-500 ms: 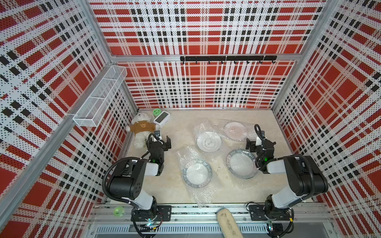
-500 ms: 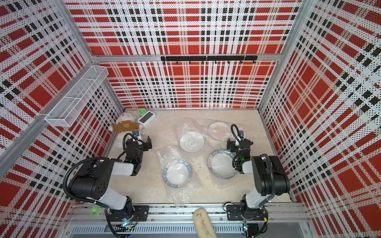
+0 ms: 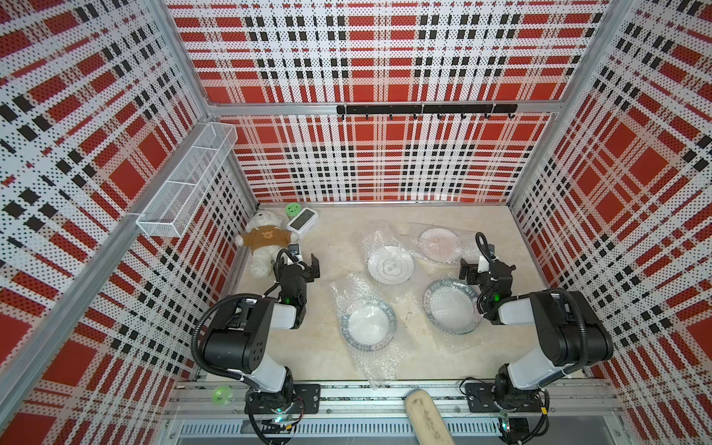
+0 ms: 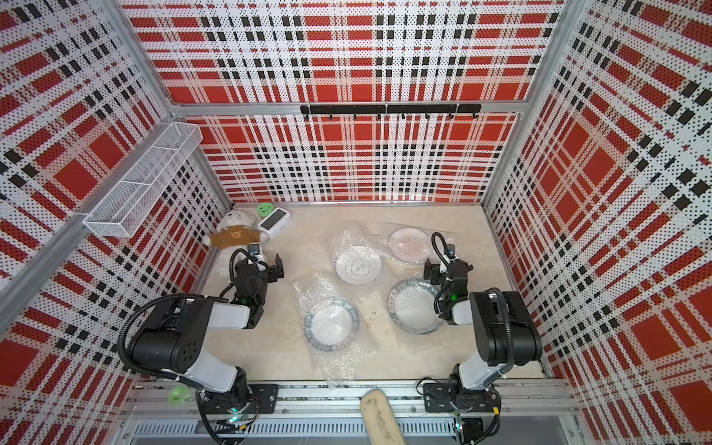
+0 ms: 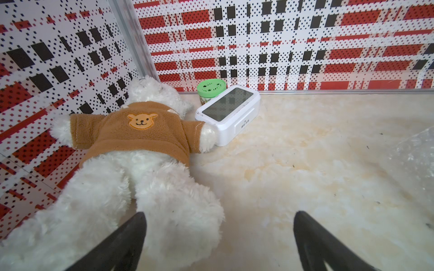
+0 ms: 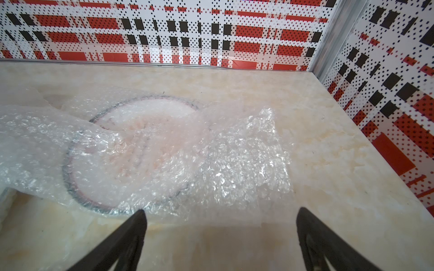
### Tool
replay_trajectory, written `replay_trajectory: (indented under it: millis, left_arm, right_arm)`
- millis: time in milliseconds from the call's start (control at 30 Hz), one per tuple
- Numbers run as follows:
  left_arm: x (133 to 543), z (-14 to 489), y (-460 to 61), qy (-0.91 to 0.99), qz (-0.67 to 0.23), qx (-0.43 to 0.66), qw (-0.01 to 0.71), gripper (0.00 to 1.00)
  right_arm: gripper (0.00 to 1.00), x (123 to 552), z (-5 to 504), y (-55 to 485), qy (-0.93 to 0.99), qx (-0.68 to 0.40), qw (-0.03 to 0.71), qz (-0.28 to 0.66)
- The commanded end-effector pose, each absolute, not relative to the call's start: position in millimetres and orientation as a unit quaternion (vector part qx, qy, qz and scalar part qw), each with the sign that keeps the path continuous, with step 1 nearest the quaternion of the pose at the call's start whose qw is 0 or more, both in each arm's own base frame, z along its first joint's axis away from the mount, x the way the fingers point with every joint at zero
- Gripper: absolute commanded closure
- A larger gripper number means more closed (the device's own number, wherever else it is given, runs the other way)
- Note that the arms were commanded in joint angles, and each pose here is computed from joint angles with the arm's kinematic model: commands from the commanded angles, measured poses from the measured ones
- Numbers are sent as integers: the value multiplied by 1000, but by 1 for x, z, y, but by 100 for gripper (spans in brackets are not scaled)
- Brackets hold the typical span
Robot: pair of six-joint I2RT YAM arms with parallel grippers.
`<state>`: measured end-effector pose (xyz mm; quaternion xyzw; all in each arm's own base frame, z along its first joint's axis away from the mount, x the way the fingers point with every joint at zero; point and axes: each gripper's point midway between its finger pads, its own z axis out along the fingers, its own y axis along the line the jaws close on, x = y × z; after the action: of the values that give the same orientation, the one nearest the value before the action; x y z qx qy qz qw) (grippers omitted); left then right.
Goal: Unpack dinner plates from bubble wrap
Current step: Move the bubble wrap to the center of the board.
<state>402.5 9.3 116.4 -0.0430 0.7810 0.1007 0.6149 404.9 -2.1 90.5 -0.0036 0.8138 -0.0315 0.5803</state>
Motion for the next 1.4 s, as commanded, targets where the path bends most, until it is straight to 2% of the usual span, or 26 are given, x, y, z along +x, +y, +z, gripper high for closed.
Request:
replay_trajectory:
  millis: [0, 900, 1000, 1133, 1233, 1367]
  left_arm:
    - [405, 121, 9, 776, 98, -45, 622, 1]
    - [403, 121, 12, 775, 85, -47, 625, 1]
    - [395, 137, 21, 763, 87, -71, 637, 1]
    - [379, 187, 19, 741, 154, -100, 646, 1]
    - [366, 226, 13, 716, 97, -182, 667, 1]
    - [351, 245, 14, 753, 2, -277, 597, 1]
  right_arm:
    - [0, 410, 107, -2, 796, -10, 604, -33]
    - [1, 410, 108, -3, 795, -5, 606, -34]
    - [0, 399, 136, -30, 786, 63, 609, -82]
    - [0, 381, 206, -42, 749, 131, 646, -68]
    - [0, 364, 246, -54, 710, 224, 667, -28]
    - [0, 355, 268, -57, 698, 301, 647, 53]
